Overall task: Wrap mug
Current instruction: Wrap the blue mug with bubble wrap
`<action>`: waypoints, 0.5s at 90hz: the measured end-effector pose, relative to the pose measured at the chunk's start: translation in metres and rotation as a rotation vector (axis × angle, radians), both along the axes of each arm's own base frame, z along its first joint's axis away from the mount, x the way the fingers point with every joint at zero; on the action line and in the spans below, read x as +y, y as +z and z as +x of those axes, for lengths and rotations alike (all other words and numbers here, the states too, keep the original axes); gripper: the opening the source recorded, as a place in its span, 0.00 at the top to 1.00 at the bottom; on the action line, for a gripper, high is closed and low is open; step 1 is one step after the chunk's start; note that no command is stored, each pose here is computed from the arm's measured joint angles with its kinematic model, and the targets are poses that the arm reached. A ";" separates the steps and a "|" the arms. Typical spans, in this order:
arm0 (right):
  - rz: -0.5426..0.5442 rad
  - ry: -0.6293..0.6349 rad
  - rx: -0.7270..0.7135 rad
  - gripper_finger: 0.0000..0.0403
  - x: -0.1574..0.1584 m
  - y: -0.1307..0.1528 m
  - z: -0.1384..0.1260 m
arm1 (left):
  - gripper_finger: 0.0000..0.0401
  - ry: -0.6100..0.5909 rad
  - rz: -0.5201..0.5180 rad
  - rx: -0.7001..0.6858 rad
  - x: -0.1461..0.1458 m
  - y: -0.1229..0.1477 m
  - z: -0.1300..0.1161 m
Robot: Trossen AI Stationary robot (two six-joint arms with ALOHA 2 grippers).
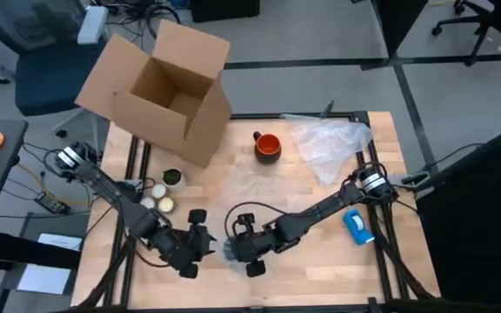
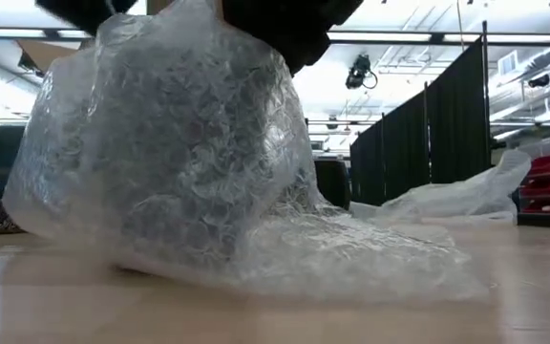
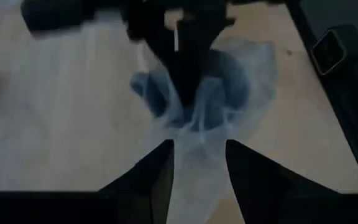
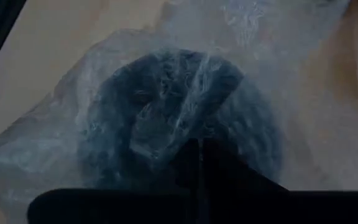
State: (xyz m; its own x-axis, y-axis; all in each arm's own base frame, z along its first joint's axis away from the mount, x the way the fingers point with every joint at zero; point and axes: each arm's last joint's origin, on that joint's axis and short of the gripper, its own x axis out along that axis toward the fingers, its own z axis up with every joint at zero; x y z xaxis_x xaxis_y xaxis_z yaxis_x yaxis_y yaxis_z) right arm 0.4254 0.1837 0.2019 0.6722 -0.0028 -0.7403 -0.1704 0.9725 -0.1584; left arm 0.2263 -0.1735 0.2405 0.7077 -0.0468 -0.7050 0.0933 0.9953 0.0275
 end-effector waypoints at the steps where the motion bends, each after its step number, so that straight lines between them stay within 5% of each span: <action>1: 0.000 0.001 0.000 1.00 0.000 0.000 0.000 | 0.68 0.003 -0.006 0.004 0.000 -0.002 0.000; 45: 0.000 0.018 0.002 1.00 -0.003 0.000 0.002 | 0.68 0.008 -0.051 -0.133 0.018 -0.027 0.014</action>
State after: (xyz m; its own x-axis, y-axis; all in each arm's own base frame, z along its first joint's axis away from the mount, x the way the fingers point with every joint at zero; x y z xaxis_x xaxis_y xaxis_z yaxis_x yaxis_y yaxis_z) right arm 0.4270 0.1807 0.2021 0.6707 0.0096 -0.7417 -0.1884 0.9693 -0.1579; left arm 0.2407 -0.1551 0.2136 0.7952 -0.0744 -0.6017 0.0843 0.9964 -0.0117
